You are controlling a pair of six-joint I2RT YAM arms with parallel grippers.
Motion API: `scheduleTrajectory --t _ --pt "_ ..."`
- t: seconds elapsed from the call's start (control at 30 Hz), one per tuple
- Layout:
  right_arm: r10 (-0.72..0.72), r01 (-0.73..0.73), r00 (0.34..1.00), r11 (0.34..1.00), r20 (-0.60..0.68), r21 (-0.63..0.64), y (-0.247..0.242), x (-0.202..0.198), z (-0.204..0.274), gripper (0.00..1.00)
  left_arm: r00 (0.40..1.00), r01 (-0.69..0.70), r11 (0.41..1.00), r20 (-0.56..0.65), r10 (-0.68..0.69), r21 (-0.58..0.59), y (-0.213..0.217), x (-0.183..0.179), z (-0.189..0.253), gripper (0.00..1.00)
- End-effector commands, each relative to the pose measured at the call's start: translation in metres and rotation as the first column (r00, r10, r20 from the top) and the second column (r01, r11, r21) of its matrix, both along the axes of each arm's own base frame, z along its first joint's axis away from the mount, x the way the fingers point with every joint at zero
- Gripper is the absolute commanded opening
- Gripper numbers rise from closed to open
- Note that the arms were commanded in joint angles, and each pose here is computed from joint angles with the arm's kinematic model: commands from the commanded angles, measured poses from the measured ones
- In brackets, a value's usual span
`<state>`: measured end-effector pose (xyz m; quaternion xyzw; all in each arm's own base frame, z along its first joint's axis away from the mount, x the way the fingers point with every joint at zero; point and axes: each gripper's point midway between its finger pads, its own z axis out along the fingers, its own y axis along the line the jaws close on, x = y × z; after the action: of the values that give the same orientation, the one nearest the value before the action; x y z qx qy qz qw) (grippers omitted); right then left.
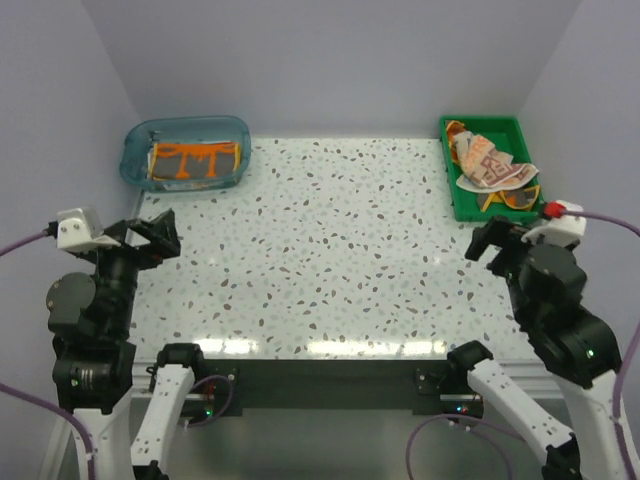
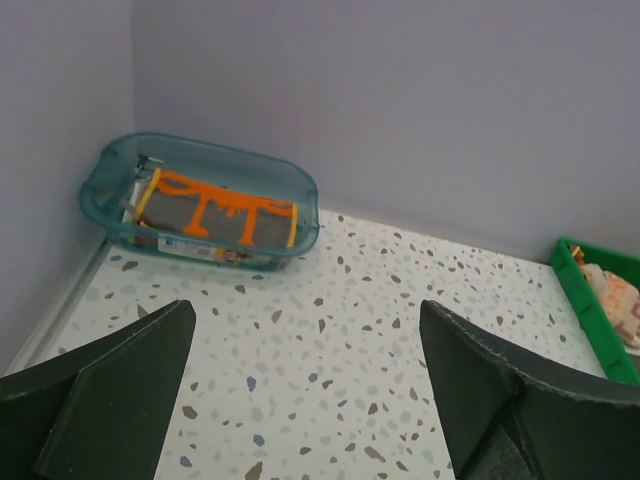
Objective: Fold and stack the towels
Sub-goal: Neatly place the folded towel into the bin
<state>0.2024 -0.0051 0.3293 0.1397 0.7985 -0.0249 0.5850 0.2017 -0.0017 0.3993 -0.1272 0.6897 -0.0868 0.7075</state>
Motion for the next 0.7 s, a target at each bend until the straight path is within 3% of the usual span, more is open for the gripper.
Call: scheduleTrajectory --t 0.0,0.13,0.3,0.4,0.67 --pt "-0.026 0.027 0.993 1.0 0.115 -0.007 -0.023 -0.032 0.017 0.99 0.991 -0.097 0.995 -0.091 0.099 0.031 0.018 -0.017 -0.035 1.0" --pt "0.037 -0.028 0.98 0.998 0.197 -0.048 -0.029 -0.053 0.018 0.99 0.989 -0.13 0.99 -0.068 0.133 0.055 0.025 -0.034 -0.034 1.0" --pt "0.036 -0.022 0.977 0.997 0.212 -0.068 -0.038 -0.067 0.009 0.99 0.986 -0.164 0.985 -0.001 0.164 0.063 0.031 -0.043 -0.023 1.0" --pt "0.02 -0.006 0.976 0.998 0.218 -0.061 -0.042 -0.072 0.004 0.99 0.983 -0.176 0.983 0.067 0.172 0.056 0.032 -0.044 -0.012 1.0" --pt "-0.009 0.023 0.97 0.998 0.241 -0.052 -0.048 -0.075 -0.003 0.99 0.986 -0.145 0.985 0.097 0.136 0.09 0.028 -0.027 -0.014 1.0"
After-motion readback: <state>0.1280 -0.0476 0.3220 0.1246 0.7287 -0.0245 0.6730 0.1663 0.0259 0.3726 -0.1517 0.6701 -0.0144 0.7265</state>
